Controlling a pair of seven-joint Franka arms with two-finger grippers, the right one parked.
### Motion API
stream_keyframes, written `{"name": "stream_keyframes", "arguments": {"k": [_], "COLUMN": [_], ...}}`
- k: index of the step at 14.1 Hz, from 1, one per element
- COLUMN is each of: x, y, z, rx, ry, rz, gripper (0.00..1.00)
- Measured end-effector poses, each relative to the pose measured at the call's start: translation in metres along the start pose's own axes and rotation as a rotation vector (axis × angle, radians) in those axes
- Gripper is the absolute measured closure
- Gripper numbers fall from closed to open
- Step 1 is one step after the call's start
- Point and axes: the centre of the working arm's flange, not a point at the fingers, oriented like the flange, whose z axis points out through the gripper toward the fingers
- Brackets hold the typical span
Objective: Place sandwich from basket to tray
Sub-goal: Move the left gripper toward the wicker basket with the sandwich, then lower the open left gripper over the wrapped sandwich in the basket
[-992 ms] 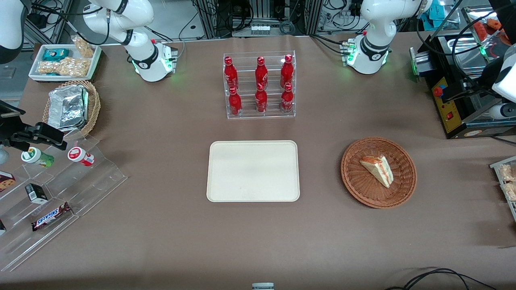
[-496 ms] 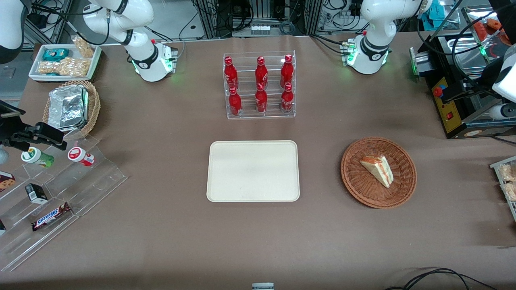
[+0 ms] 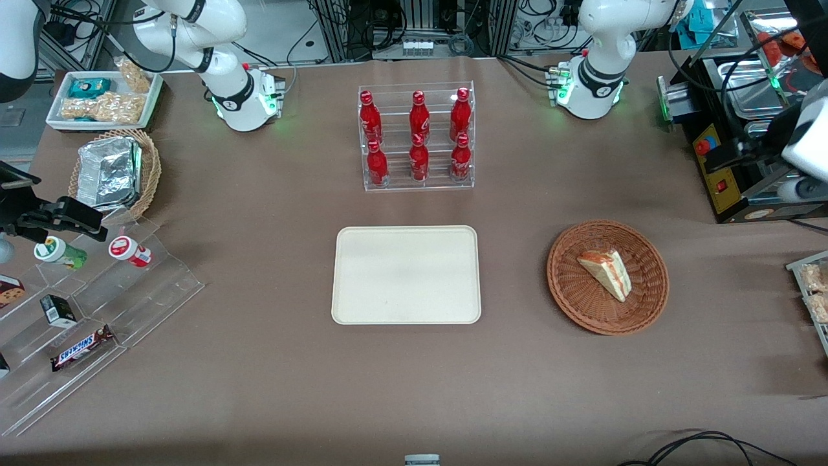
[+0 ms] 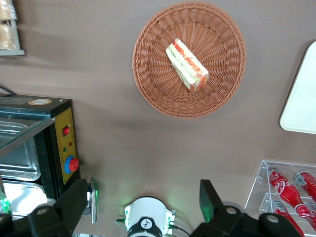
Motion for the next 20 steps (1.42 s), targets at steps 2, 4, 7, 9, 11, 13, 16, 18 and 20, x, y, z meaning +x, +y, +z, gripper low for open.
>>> {"name": "stream_keyframes", "arguments": {"k": [2, 4, 7, 9, 11, 13, 16, 18, 20], "x": [0.028, 0.053, 0.088, 0.103, 0.106, 0.107, 0.109, 0.108, 0.105], "y": [0.002, 0.004, 0.020, 0.045, 0.067, 0.079, 0.089, 0.090, 0.095], "z": [0.035, 0.069, 0.122, 0.156, 0.185, 0.204, 0.234, 0.250, 0.261], "rx": [-0.003, -0.001, 0.002, 0.004, 0.005, 0.000, -0.021, -0.028, -0.026], "ry": [-0.065, -0.125, -0.162, -0.132, -0.101, -0.074, -0.029, -0.016, -0.018], "rz": [-0.014, -0.085, -0.206, -0.282, -0.361, -0.426, -0.509, -0.557, -0.568], "gripper": [0.00, 0.00, 0.00, 0.00, 0.00, 0.00, 0.00, 0.00, 0.00]}}
